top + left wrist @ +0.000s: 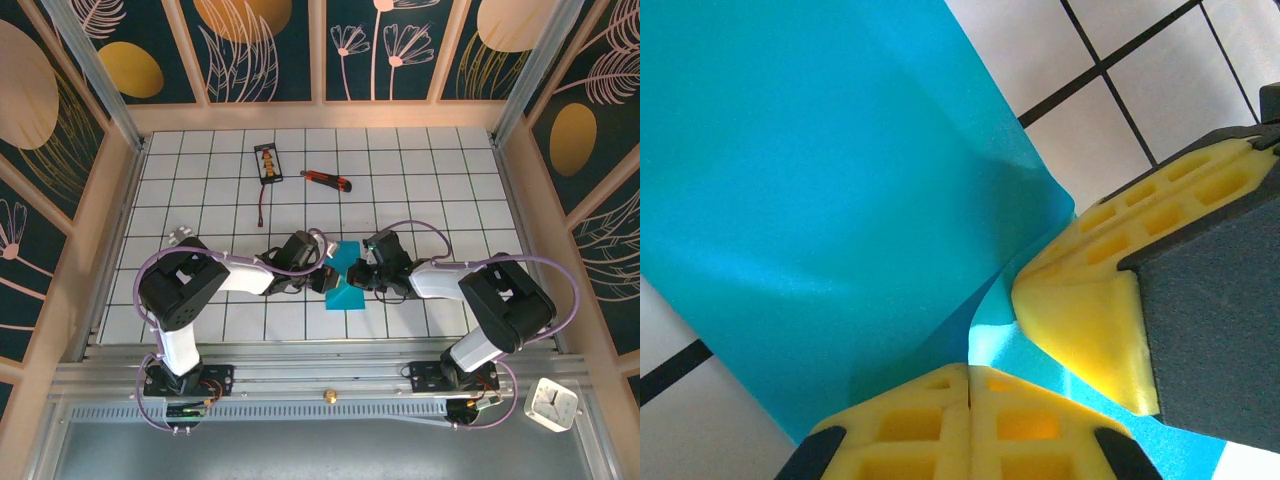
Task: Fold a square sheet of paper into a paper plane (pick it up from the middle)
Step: Fold the triangle a second time at the center of the table.
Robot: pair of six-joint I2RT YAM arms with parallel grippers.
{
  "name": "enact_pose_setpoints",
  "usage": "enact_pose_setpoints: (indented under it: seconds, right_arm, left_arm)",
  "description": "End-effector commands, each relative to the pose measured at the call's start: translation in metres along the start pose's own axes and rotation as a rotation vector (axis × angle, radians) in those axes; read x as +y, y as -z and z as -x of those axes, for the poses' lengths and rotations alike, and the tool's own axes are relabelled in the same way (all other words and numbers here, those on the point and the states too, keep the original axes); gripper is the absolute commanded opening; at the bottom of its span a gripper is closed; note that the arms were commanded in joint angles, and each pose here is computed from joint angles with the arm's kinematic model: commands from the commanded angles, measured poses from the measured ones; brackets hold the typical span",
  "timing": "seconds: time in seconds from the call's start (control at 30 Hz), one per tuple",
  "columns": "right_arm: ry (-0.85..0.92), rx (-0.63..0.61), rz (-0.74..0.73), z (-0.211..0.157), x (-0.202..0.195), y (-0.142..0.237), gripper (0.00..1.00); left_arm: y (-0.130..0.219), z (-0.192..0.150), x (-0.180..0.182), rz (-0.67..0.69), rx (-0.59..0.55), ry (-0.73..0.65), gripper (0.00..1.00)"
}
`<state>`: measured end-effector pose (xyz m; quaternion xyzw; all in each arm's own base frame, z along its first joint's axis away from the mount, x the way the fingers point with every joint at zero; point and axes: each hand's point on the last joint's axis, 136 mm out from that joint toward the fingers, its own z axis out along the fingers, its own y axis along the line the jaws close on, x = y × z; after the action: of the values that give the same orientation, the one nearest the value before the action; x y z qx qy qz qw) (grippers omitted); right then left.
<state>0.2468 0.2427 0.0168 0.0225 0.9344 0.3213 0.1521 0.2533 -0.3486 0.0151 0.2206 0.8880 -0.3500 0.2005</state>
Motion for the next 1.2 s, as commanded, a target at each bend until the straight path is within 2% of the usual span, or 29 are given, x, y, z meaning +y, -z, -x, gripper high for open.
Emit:
enact_pose_setpoints:
  seconds: [0.0, 0.3, 0.4, 0.5, 0.6, 0.7, 0.77, 0.93, 1.17]
  right_arm:
    - [-0.030, 0.062, -0.113, -0.023, -0.036, -0.003, 0.00]
    - [-0.041, 0.082, -0.129, -0.030, -0.043, -0.003, 0.00]
    - [-0.041, 0.086, -0.133, -0.031, -0.043, -0.003, 0.00]
    - [-0.039, 0.090, -0.136, -0.031, -0.044, -0.004, 0.00]
    - [-0.034, 0.087, -0.139, -0.030, -0.043, -0.004, 0.00]
    - [-0.034, 0.087, -0.143, -0.029, -0.044, -0.004, 0.00]
    - [-0.034, 0.087, -0.143, -0.029, -0.044, -0.004, 0.00]
    - [-0.028, 0.086, -0.147, -0.028, -0.044, -0.004, 0.00]
    - [-0.026, 0.080, -0.144, -0.024, -0.041, -0.003, 0.00]
  left_arm:
    - [0.000, -0.016, 0.021, 0.088, 0.059, 0.037, 0.06]
    - [0.038, 0.027, -0.005, 0.077, -0.084, 0.045, 0.39]
    - [0.054, 0.028, -0.011, 0.063, -0.117, 0.075, 0.42]
    - [0.061, 0.017, -0.027, -0.033, -0.102, 0.132, 0.33]
    - [0.058, 0.005, -0.041, -0.110, -0.059, 0.174, 0.14]
    - [0.051, 0.002, -0.055, -0.164, -0.035, 0.162, 0.03]
    - [0.043, 0.002, -0.059, -0.181, -0.018, 0.165, 0.00]
    - [0.031, 0.004, -0.059, -0.190, 0.003, 0.163, 0.00]
    - [0.015, -0.016, -0.045, -0.143, 0.076, 0.152, 0.00]
